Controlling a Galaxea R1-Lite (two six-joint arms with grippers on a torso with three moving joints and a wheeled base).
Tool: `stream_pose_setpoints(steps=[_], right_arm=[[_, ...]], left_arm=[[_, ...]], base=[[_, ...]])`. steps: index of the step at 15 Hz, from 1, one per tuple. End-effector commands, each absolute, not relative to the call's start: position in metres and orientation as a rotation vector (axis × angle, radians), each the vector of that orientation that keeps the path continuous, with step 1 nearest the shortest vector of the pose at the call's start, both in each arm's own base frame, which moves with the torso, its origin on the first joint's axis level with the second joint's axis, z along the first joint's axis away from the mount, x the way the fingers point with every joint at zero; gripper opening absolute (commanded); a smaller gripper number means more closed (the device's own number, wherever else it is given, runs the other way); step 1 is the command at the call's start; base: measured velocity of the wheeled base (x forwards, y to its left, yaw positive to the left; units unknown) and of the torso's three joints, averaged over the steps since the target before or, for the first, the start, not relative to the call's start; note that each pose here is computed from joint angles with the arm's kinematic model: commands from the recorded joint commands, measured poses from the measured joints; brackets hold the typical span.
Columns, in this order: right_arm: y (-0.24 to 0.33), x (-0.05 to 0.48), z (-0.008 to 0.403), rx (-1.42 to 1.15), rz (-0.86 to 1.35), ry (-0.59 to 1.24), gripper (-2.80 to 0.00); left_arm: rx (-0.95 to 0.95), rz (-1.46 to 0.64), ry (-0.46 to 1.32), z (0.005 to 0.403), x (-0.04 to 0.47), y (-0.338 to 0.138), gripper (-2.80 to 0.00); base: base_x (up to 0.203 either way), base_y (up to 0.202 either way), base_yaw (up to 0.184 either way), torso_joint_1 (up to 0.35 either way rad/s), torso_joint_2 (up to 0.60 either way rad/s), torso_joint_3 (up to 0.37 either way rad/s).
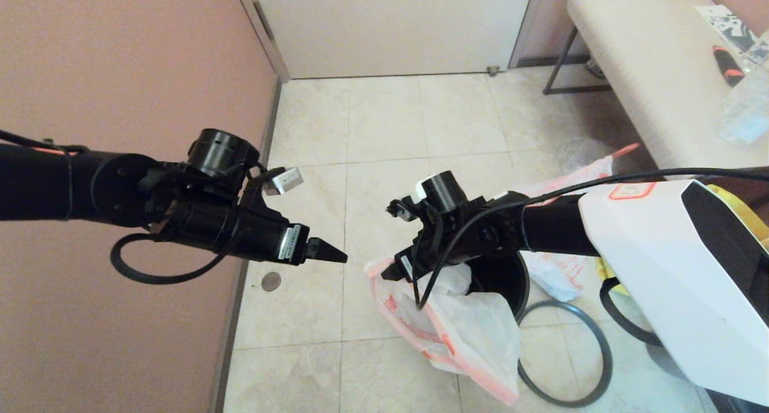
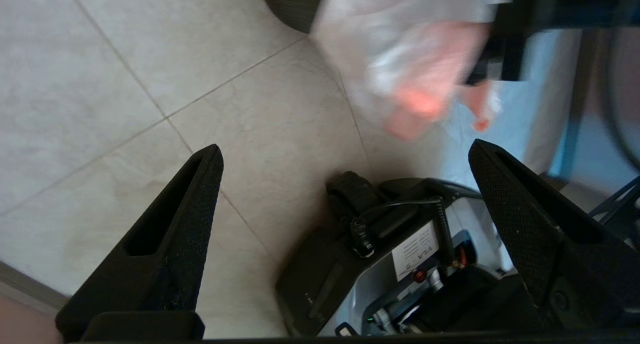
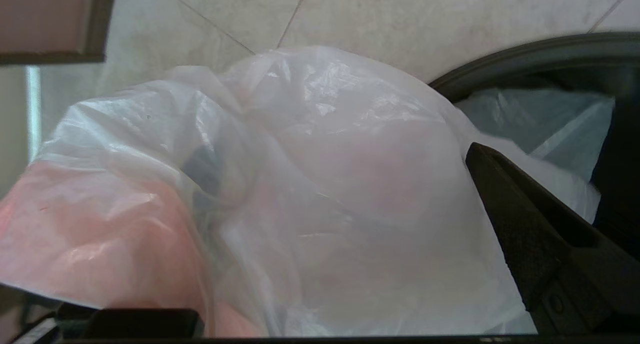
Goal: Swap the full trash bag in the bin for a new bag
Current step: Put the new garbage bag on the trash can
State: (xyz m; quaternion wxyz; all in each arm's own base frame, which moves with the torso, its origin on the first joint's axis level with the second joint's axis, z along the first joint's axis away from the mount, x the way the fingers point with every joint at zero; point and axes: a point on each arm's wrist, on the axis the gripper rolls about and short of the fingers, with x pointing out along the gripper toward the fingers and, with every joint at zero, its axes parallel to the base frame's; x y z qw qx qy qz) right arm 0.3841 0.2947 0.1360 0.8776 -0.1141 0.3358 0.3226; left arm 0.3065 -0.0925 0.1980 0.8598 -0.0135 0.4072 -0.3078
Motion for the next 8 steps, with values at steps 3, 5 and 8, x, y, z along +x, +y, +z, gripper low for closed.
stream_pose_setpoints(steps=[3,5,8], right_arm=[[0.286,0.381,0.155,-0.208,0.67,0.693,0.0],[0.283,0.377,0.169,-0.199,0.673,0.663,0.0],[0.286,0.368,0.184,-0.196,0.701,0.628,0.0]], left_arm=[[-0.082,-0.623,0.926,0.152,0.346,-0.081,0.0],[-0.076,-0.635,0.956,0.126,0.354,-0.086,0.0],[-0.118,-0.769,0.923,0.109,0.348,-0.105,0.0]], base=[[0.0,0.0,0.0,0.0,0.0,0.0],[0.0,0.0,0.0,0.0,0.0,0.0],[0.0,0.0,0.0,0.0,0.0,0.0]])
